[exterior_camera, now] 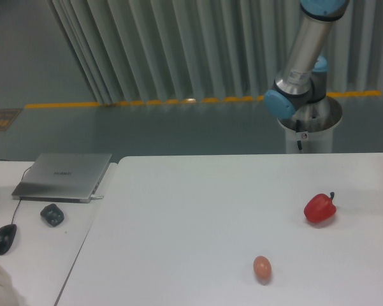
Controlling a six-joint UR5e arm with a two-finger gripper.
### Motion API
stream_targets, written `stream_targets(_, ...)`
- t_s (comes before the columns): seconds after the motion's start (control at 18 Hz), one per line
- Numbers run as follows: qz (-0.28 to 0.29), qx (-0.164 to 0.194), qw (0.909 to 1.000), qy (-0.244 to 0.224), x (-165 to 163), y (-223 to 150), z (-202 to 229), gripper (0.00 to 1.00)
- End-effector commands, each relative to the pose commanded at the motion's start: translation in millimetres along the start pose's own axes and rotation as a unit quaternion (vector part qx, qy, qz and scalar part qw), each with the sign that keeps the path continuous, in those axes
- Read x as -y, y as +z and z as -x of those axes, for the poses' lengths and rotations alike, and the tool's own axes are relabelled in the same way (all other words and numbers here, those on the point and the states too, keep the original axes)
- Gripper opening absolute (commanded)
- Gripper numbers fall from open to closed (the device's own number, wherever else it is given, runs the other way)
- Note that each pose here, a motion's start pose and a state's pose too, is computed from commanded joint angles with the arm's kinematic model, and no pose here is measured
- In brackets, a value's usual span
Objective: Place the yellow pepper in a basket
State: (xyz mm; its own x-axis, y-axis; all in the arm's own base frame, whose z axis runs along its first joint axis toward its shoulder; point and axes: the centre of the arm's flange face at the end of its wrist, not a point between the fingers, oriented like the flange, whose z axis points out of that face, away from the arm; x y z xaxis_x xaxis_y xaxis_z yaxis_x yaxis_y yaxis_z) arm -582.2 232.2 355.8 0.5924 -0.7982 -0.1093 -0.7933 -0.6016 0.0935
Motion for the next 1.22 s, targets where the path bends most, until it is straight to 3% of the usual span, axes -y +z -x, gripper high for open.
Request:
stream_targets(0.28, -0.010, -0.026, 0.9988, -0.041, 58, -18, 24, 1.00)
stream_targets(0.61, -0.028, -0.043, 0.9987, -0.001, 112, -28, 47, 1.00)
stream_targets(1.22, -0.029, -0.041, 0.9987, -0.002, 143, -26, 62, 1.00)
